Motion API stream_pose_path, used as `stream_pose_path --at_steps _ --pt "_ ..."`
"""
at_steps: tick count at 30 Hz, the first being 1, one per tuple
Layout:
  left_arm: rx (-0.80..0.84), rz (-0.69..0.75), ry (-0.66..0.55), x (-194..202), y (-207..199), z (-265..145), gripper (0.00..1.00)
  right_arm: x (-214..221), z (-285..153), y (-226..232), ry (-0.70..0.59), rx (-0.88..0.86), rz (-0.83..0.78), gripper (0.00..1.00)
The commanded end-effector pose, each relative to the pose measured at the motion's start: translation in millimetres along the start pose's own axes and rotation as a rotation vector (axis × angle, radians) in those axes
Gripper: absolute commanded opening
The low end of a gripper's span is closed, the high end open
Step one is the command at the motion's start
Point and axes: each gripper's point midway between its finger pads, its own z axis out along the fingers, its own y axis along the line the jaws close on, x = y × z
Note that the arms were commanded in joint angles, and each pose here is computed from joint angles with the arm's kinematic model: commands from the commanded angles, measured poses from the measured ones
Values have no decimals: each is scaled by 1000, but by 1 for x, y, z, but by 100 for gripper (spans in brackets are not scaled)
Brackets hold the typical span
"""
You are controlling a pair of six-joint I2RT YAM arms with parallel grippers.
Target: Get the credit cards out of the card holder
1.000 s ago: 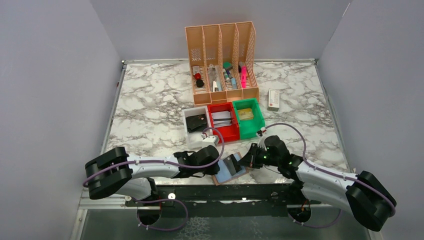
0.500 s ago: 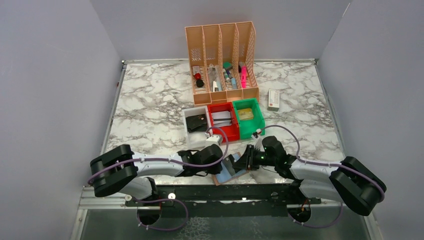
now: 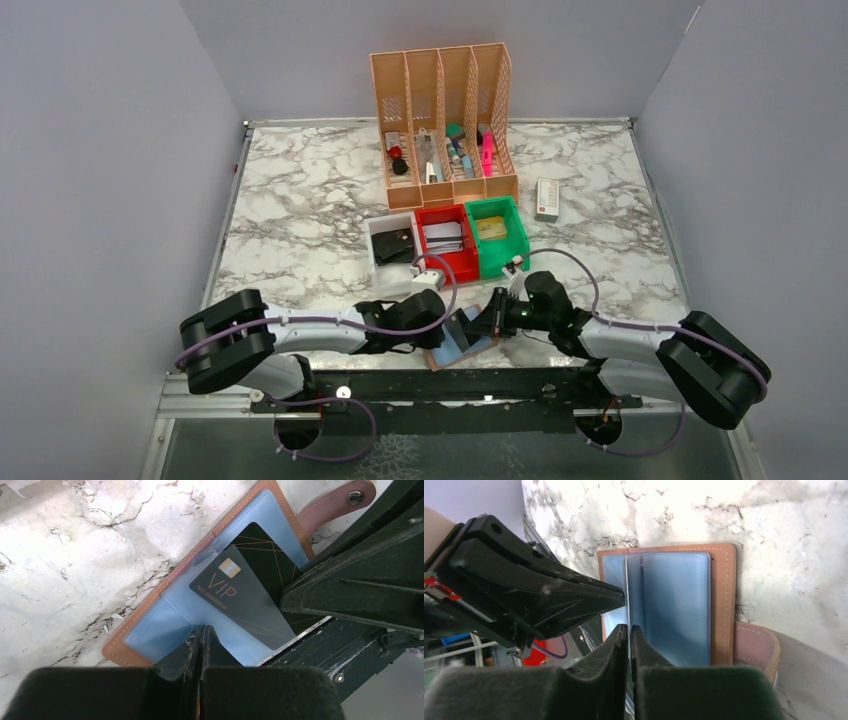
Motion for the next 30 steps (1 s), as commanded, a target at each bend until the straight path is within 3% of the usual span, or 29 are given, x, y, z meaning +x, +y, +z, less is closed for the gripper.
stream_pose_path --at_steps 1,15,23,26,30 --pt "-139 51 141 45 48 -2 0 -13 -4 2 -56 25 -37 8" --pt "-137 42 130 48 54 -6 0 -62 -52 -5 -299 294 -156 1" --pt "-123 35 112 43 49 -7 0 -72 -70 19 -365 235 -200 1" --pt "-145 38 91 37 52 -11 10 -72 -71 28 -368 191 -228 1" --pt "-172 58 54 25 53 -19 12 -70 -70 32 -355 172 -238 1"
